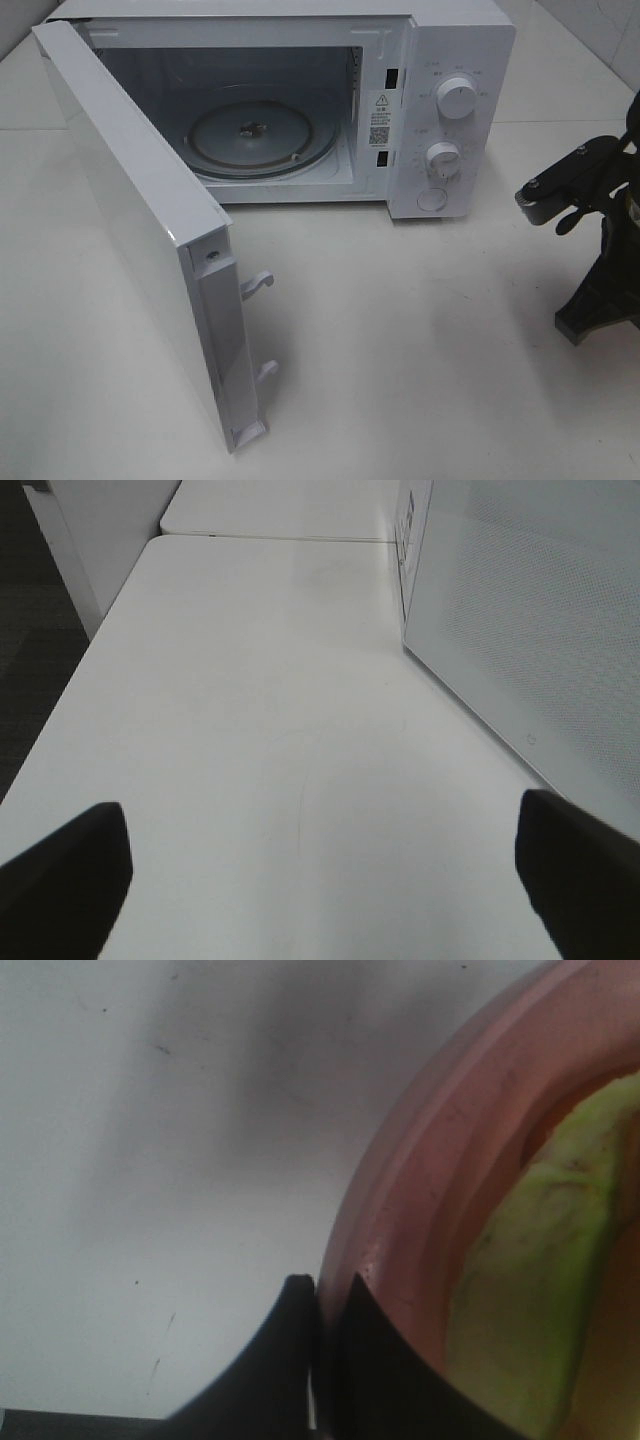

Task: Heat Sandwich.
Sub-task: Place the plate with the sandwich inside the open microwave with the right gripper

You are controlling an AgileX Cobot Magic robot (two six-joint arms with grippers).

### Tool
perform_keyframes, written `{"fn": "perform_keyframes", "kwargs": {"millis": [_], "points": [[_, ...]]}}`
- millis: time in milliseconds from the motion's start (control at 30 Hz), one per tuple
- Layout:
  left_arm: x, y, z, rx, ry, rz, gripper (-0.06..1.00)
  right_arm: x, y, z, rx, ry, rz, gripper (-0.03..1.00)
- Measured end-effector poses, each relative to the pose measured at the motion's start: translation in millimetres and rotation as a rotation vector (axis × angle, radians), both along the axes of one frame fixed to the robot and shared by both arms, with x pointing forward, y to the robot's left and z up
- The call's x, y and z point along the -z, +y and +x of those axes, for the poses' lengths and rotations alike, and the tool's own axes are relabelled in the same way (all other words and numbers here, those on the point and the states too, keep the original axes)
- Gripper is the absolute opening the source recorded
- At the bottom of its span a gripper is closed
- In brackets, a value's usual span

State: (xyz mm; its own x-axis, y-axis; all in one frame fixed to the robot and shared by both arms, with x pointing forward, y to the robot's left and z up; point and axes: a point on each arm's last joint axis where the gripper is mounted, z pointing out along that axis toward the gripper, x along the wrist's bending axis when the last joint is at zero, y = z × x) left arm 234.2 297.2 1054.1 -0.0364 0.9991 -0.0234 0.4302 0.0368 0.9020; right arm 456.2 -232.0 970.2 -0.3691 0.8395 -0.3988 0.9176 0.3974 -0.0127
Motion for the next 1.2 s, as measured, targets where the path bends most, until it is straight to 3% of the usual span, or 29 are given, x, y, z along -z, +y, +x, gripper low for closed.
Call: {"fn": "perform_keyframes", "kwargs": {"millis": [1200], "points": [[0,0,0,0.000,0.000,0.000,0.97,-23,67,-70,-0.420,-0.023,0.017,0.05]]}}
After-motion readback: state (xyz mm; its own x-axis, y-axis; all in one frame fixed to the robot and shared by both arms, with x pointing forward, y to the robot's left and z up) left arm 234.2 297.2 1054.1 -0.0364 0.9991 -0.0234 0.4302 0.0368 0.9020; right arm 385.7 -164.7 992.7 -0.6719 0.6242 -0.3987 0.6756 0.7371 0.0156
